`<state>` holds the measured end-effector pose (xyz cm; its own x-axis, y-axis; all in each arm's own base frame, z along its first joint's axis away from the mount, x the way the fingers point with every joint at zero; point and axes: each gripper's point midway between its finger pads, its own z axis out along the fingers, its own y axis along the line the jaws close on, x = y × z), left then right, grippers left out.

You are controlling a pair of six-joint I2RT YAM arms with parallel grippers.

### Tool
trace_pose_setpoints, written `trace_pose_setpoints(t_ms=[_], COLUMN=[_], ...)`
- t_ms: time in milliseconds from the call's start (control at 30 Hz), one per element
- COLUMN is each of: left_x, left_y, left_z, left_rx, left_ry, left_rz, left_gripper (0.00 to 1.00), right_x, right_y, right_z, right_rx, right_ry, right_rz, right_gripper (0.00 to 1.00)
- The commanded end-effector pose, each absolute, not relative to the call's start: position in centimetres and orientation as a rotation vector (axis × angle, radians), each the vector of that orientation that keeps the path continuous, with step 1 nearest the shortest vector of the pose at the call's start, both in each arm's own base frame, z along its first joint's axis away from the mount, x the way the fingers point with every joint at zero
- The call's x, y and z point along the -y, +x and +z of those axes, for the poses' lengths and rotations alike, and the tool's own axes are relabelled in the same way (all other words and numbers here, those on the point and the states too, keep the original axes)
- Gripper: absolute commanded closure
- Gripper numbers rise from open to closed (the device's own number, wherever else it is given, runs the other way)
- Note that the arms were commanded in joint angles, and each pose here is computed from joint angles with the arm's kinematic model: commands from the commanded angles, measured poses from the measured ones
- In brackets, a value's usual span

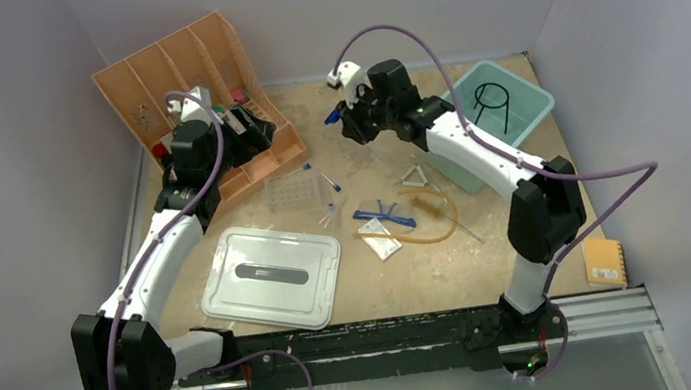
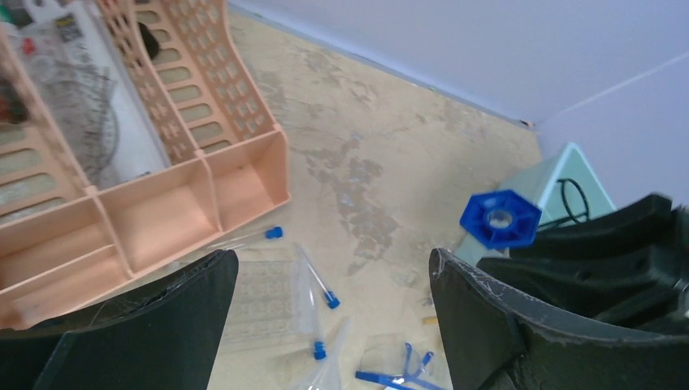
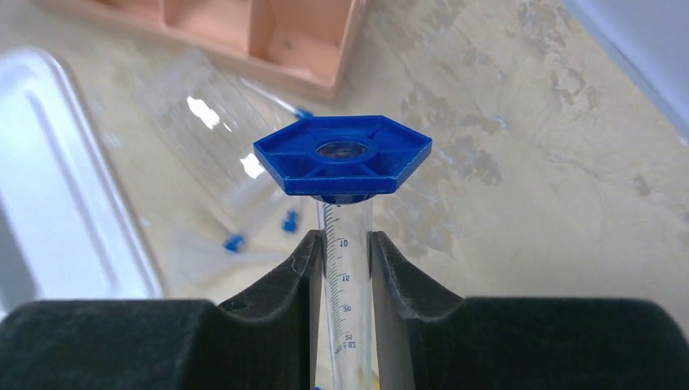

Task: Organize the chemistry lab equipment

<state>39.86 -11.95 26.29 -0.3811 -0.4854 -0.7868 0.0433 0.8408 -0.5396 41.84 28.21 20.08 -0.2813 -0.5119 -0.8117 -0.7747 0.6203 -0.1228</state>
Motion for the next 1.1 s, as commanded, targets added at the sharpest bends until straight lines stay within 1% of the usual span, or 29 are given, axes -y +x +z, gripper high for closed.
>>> trace_pose_setpoints(t_ms=[0, 133, 233, 333, 433, 567, 800, 900, 1067], left_x=[14.8, 16.8, 18.4, 18.7, 18.4, 17.9, 17.4, 17.3, 16.8], left_y=[39.3, 38.4, 37.7, 37.7, 37.7, 37.8, 38.1, 38.4, 38.8], left_z=[29.2, 29.2, 28.9, 28.3, 28.0, 27.3, 26.1, 25.6, 25.2], left_rx=[-1.757, -1.735, -1.728, -1.742, -1.752, -1.776, -1.825, -1.842, -1.868], left_ry=[-0.247, -0.24, -0.217, -0.237, -0.244, -0.239, -0.214, -0.212, -0.201], left_rz=[-0.805, -0.947, -1.021, -1.016, -0.994, -0.938, -0.864, -0.839, -0.78], left_gripper=[0.12, 0.12, 0.13, 0.13, 0.13, 0.13, 0.13, 0.13, 0.13], right_x=[-30.1, -30.8, -30.3, -27.7, -22.2, -14.5, -3.0, 0.4, 4.7], right_y=[42.3, 41.7, 41.5, 41.9, 42.7, 42.2, 38.3, 37.2, 37.1], right_z=[27.4, 30.4, 32.0, 32.9, 32.8, 31.9, 29.5, 27.9, 25.4], right_rx=[-1.914, -1.932, -1.942, -1.963, -1.99, -2.028, -2.049, -2.057, -2.033], right_ry=[-0.552, -0.298, -0.173, -0.025, 0.195, 0.41, 0.736, 0.86, 1.031], right_rz=[0.664, 0.87, 0.951, 0.943, 0.923, 0.738, 0.311, 0.186, 0.003], right_gripper=[0.76, 0.77, 0.8, 0.83, 0.86, 0.88, 0.85, 0.85, 0.86])
